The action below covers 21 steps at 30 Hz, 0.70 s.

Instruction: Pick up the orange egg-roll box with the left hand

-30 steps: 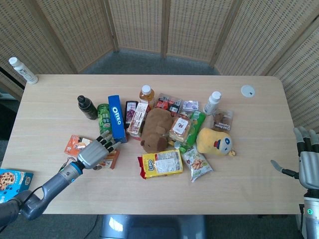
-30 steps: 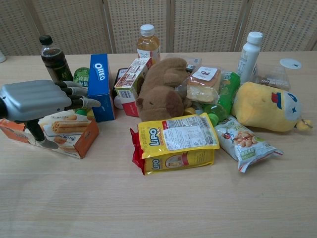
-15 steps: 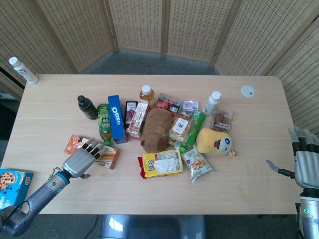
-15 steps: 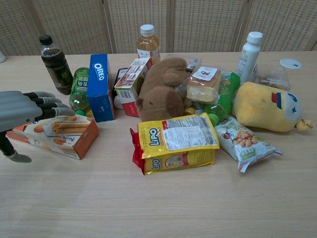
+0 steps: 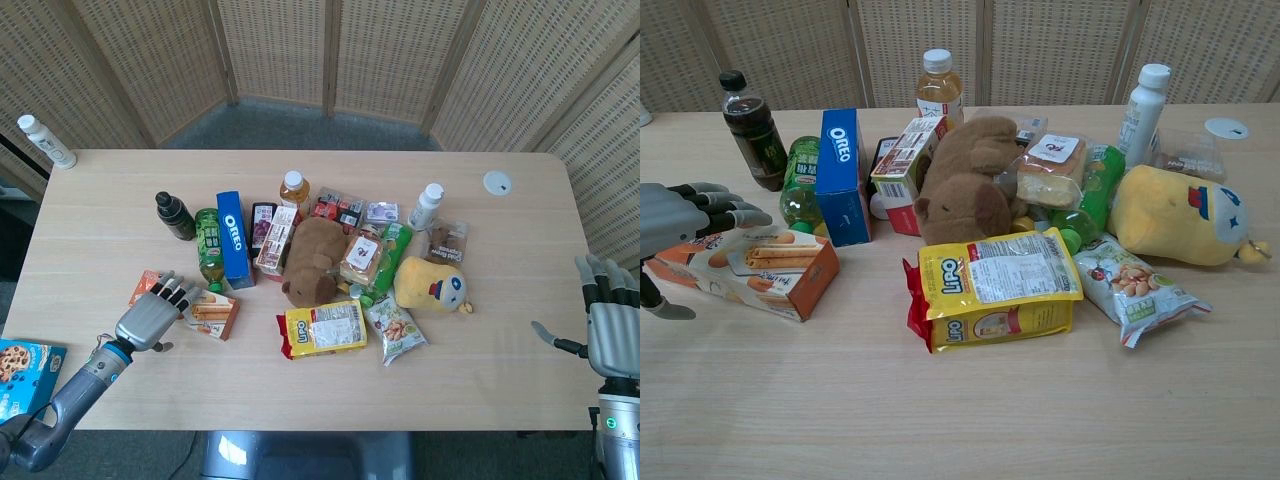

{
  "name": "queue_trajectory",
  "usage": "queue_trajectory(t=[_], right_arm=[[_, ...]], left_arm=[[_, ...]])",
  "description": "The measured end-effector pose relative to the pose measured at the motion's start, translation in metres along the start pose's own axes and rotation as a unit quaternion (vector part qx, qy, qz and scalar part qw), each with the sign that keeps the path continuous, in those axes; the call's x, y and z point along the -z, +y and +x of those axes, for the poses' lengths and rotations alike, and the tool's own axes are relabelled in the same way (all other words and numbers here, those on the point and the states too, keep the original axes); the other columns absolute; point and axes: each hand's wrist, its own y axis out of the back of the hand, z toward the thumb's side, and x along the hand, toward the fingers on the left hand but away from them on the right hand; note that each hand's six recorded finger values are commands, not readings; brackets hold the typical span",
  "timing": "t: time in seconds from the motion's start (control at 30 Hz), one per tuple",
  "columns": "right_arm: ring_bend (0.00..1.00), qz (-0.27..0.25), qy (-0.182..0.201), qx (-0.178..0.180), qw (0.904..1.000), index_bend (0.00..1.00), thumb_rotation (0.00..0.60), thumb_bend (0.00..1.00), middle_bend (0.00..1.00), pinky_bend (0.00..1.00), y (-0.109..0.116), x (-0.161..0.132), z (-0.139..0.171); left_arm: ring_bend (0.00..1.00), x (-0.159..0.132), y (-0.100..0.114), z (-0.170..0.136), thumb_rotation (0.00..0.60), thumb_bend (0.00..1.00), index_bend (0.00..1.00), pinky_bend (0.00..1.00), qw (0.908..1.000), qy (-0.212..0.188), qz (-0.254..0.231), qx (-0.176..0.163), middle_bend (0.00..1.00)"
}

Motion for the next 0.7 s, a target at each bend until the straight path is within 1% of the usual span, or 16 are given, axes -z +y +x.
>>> queue_trajectory(t=[0.17,0.4,0.47,0.53,0.6,0.63,0.67,0.7], right_arm=[[0.03,-0.002,0.000,-0.004,1.0000,0.00,0.356,0.00,0.02,0.00,-0.002,-0.002,-0.001],[0.03,-0.001,-0.004,-0.002,1.0000,0.00,0.351,0.00,0.02,0.00,-0.001,0.001,0.000],[0.03,-0.001,-0.006,-0.002,1.0000,0.00,0.357,0.00,0.02,0.00,0.000,0.002,0.001],[0.03,0.000,-0.008,-0.001,1.0000,0.00,0.356,0.00,0.02,0.00,0.000,0.004,0.001],[0.03,-0.001,-0.009,0.000,1.0000,0.00,0.352,0.00,0.02,0.00,0.001,0.004,0.002],[0.04,-0.001,-0.010,0.001,1.0000,0.00,0.351,0.00,0.02,0.00,0.002,0.004,0.002],[0.04,-0.001,-0.010,0.001,1.0000,0.00,0.353,0.00,0.02,0.00,0.002,0.004,0.002],[0.04,-0.001,-0.010,0.001,1.0000,0.00,0.355,0.00,0.02,0.00,0.002,0.004,0.002]], left_arm=[[0.00,-0.001,-0.002,0.005,0.515,0.11,0.00,0.00,0.9999,0.003,-0.012,-0.003,0.00],[0.00,-0.010,-0.008,0.011,0.517,0.11,0.00,0.00,0.9994,-0.006,-0.032,0.008,0.00],[0.00,-0.013,-0.008,0.012,0.537,0.11,0.00,0.00,0.9992,-0.009,-0.040,0.007,0.00],[0.01,-0.015,-0.008,0.013,0.579,0.11,0.00,0.00,0.9988,-0.013,-0.047,0.002,0.00],[0.05,-0.016,-0.008,0.014,0.599,0.12,0.02,0.04,0.9985,-0.014,-0.053,-0.004,0.00],[0.10,-0.016,-0.009,0.014,0.600,0.12,0.04,0.09,0.9984,-0.015,-0.054,-0.005,0.00],[0.17,-0.017,-0.010,0.015,0.600,0.13,0.07,0.19,0.9983,-0.015,-0.056,-0.005,0.02],[0.21,-0.018,-0.011,0.016,0.600,0.13,0.09,0.24,0.9981,-0.015,-0.060,-0.004,0.04]])
